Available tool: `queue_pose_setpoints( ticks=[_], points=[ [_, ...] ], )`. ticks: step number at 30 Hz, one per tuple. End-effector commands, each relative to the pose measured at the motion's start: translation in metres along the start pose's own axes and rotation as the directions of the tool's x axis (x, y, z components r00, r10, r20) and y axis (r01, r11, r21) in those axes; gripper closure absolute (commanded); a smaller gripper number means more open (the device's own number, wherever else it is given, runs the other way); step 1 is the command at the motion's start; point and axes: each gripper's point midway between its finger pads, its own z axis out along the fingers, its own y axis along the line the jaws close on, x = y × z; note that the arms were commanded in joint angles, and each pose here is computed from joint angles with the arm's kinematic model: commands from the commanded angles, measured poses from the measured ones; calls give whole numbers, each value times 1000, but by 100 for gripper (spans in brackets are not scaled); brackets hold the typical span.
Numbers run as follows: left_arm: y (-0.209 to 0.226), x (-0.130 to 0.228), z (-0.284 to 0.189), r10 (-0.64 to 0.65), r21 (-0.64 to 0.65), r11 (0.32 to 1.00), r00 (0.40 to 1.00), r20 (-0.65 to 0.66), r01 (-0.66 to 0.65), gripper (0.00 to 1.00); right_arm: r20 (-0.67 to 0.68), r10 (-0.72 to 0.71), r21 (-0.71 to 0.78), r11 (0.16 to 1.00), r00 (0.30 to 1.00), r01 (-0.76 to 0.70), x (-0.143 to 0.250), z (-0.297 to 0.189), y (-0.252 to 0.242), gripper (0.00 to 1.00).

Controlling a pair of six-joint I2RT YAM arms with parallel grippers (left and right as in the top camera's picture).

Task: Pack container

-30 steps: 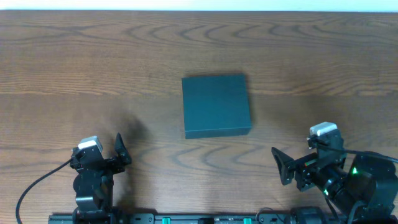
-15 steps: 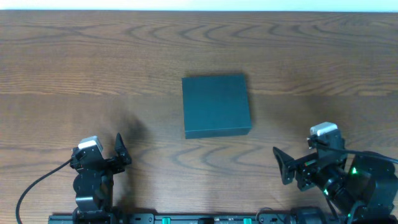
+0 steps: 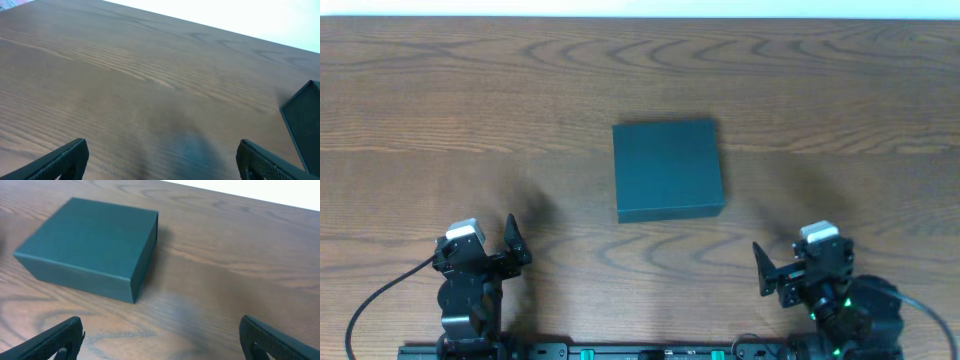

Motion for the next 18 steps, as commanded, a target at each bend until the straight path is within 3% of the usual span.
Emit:
queue_pose_setpoints(
  ticks=[1,11,18],
  points=[
    [2,8,3,7,-3,1000,1000,-15,-7,4,6,-16,17,1000,1000,16,21,8,-2,1],
    [2,8,3,7,-3,1000,1000,-15,-7,5,-68,6,4,1000,998,-6,72,41,-2,1],
    [2,8,3,7,-3,1000,1000,-15,-7,5,-69,11,9,1000,998,-10,73,41,-2,1]
  ],
)
